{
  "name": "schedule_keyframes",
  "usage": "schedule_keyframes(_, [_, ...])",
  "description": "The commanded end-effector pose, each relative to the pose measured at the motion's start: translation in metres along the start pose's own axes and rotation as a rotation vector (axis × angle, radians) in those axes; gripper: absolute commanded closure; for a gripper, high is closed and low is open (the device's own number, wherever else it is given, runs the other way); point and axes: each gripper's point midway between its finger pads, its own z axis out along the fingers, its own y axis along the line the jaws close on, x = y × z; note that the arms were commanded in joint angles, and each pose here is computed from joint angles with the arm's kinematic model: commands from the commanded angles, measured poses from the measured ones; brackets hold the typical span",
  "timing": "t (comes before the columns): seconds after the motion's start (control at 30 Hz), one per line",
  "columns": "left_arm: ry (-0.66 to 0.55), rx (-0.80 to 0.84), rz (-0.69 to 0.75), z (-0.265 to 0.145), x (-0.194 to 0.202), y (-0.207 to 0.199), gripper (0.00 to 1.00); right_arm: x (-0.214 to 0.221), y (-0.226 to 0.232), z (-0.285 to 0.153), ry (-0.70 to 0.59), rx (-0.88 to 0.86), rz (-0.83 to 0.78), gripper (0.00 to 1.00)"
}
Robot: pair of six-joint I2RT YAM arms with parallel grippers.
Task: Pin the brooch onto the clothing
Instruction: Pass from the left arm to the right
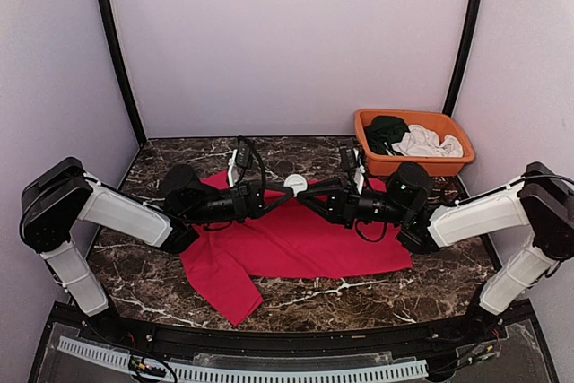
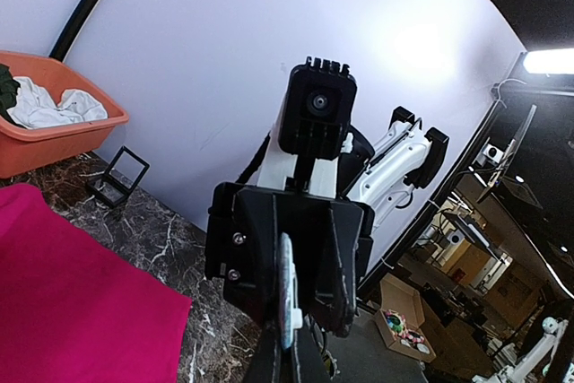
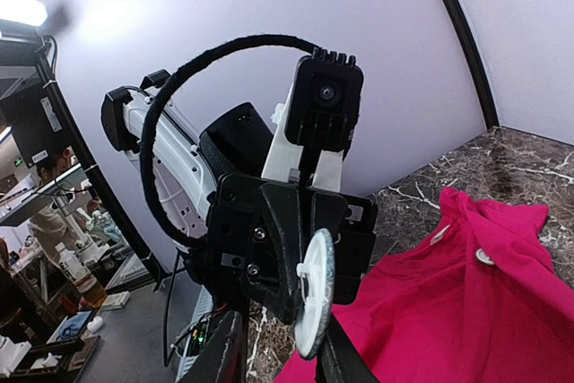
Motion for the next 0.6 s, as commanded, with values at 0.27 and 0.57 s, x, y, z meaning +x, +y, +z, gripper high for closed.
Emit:
schedule_keyframes(0.27, [-0.172, 0.186, 0.224, -0.012, -0.043, -0.062, 0.99, -0.017, 0.002, 0.002, -0.026, -0.057, -0.018, 0.95])
schedule_keyframes(0.57, [-0.189, 0.163, 0.195, -0.015, -0.044, -0.058, 0.57, -0.006, -0.013, 0.007, 0.060, -0.007, 0.033, 1.00])
